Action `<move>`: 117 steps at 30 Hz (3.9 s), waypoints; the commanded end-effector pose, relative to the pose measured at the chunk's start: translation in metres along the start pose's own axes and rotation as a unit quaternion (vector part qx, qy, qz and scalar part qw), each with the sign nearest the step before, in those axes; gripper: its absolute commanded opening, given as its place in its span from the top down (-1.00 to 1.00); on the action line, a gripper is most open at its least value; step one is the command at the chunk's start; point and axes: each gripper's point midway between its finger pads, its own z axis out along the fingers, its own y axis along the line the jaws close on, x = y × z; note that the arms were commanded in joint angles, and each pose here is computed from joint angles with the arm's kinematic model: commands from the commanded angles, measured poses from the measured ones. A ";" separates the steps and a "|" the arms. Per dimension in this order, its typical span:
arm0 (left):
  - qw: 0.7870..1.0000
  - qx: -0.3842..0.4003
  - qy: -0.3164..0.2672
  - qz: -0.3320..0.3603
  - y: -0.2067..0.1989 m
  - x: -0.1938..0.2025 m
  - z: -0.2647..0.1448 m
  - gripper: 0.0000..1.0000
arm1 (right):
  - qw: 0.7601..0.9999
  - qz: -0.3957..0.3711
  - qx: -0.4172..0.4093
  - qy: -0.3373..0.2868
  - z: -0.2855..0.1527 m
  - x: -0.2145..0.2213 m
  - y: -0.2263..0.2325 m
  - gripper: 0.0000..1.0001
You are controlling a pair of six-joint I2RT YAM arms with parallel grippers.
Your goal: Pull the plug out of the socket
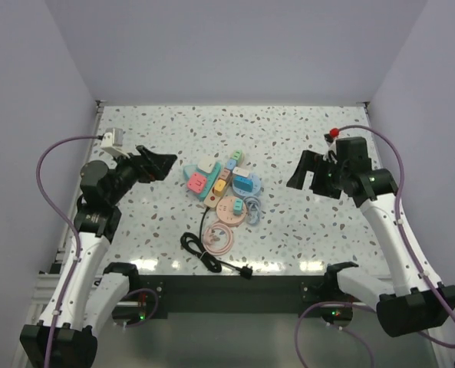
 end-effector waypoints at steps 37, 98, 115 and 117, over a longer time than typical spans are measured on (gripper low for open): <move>0.977 -0.051 0.204 -0.041 0.049 0.125 -0.022 -1.00 | 0.979 -0.070 0.158 0.104 0.173 0.099 0.116 -0.43; 0.956 0.067 0.281 0.044 -0.015 0.242 0.016 -0.95 | 0.980 -0.174 0.091 0.013 0.089 0.053 0.061 1.00; 0.934 0.027 0.355 0.044 -0.017 0.258 0.027 -0.90 | 0.866 0.210 0.454 -0.023 0.129 -0.116 -0.239 0.47; 0.920 0.004 0.387 0.065 -0.011 0.272 0.020 -0.90 | 0.861 0.222 0.456 -0.029 0.139 -0.125 -0.248 0.29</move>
